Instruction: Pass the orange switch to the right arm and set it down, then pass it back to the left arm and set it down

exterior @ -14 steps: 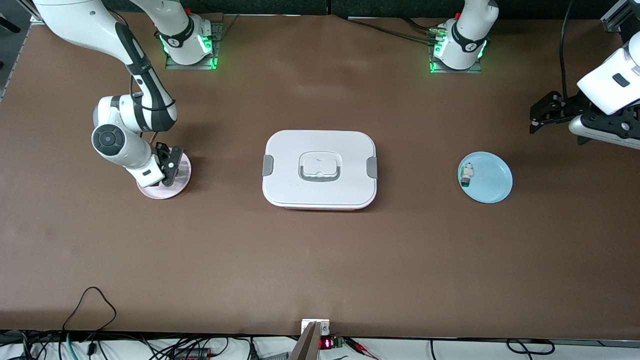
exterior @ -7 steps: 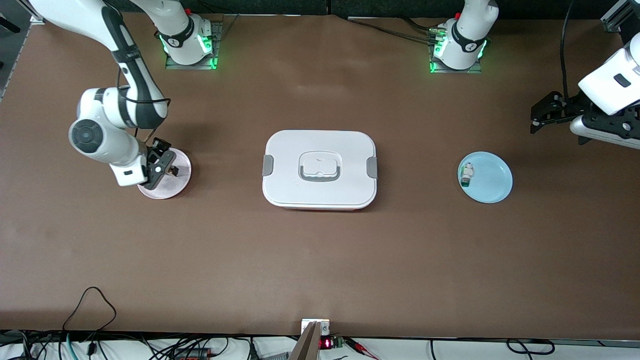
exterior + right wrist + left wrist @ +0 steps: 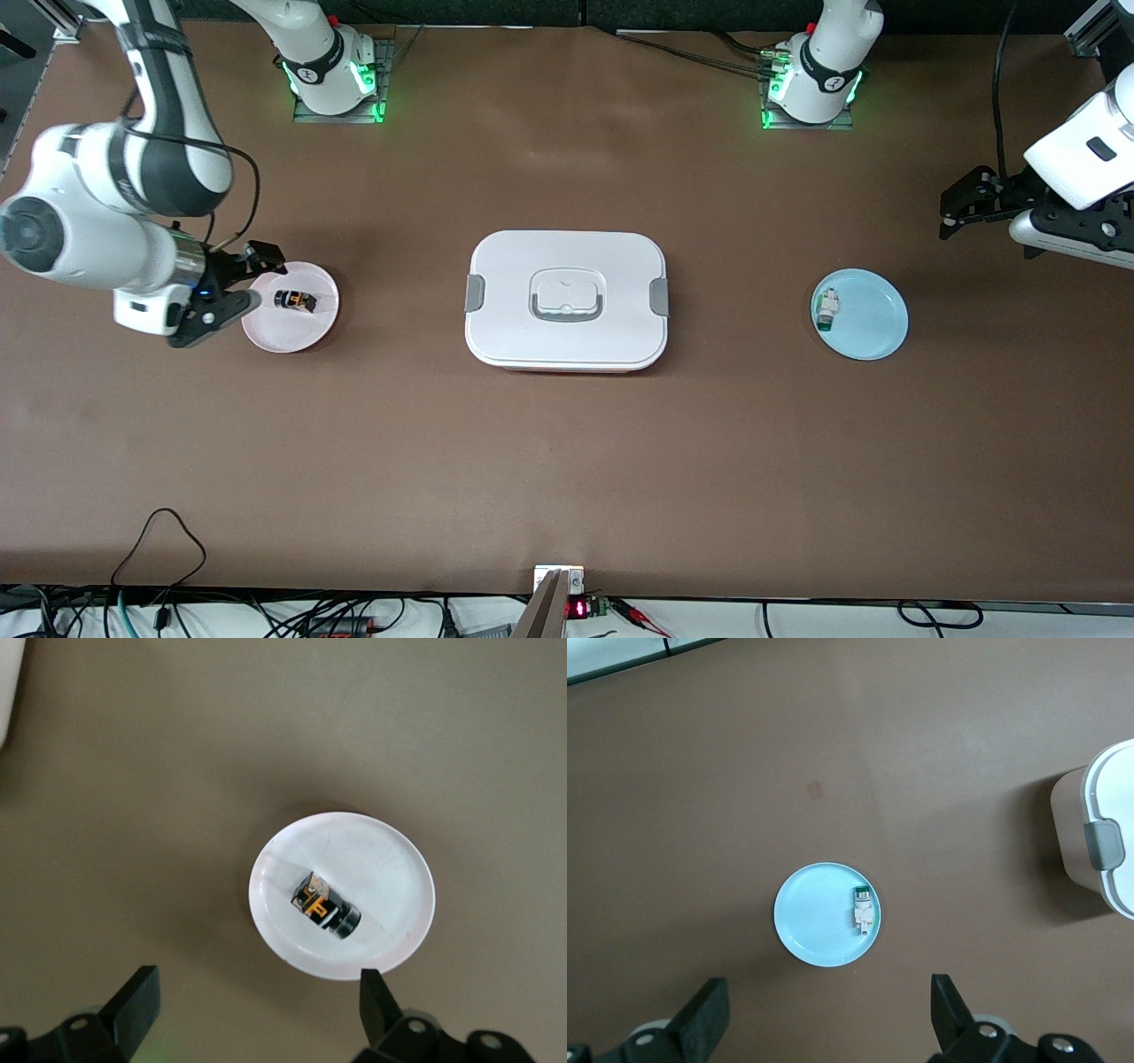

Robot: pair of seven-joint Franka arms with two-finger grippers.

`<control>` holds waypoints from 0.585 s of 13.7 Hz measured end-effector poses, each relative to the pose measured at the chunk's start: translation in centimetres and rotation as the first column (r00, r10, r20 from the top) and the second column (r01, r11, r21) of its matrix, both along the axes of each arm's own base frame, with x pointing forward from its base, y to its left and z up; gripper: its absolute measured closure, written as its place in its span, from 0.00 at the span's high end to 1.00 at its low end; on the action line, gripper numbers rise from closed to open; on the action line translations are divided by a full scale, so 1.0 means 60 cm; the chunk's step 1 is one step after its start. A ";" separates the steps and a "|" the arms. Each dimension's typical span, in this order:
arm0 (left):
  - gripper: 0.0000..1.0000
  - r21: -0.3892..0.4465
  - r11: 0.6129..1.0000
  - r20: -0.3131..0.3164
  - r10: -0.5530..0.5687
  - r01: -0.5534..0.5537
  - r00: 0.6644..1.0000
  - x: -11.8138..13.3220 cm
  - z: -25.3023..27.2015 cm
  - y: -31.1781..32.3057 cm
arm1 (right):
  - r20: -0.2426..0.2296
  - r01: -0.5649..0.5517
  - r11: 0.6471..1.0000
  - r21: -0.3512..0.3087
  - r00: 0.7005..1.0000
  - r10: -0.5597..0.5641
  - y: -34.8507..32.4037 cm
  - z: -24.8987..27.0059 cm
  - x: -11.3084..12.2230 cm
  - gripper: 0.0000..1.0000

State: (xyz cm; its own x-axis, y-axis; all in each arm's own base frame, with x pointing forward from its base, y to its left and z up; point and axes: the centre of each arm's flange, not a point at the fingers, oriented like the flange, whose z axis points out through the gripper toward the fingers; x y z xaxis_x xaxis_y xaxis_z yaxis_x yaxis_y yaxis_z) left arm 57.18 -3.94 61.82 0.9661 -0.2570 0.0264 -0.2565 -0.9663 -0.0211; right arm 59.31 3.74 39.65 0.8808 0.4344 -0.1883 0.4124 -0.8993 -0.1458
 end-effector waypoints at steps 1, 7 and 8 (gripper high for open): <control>1.00 0.000 1.000 0.000 0.002 -0.002 1.000 0.000 0.000 0.002 | -0.011 0.052 0.999 -0.012 0.999 -0.052 0.001 0.024 0.004 1.00; 1.00 0.001 1.000 -0.004 0.025 -0.025 1.000 0.003 -0.004 0.024 | -0.072 0.217 0.973 -0.082 0.972 -0.223 0.022 0.195 -0.005 1.00; 1.00 0.001 1.000 -0.005 0.025 -0.025 1.000 0.004 -0.004 0.023 | -0.052 0.203 0.973 -0.108 0.976 -0.210 0.036 0.224 -0.009 1.00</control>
State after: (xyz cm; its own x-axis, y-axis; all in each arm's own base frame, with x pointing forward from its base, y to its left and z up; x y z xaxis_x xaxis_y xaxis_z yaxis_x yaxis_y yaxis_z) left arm 57.39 -2.53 61.55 0.9723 -0.2329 0.0215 -0.2325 -0.9724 -0.0205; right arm 58.75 5.93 53.08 0.9346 0.2204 -0.2793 0.2094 -0.9754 -0.0690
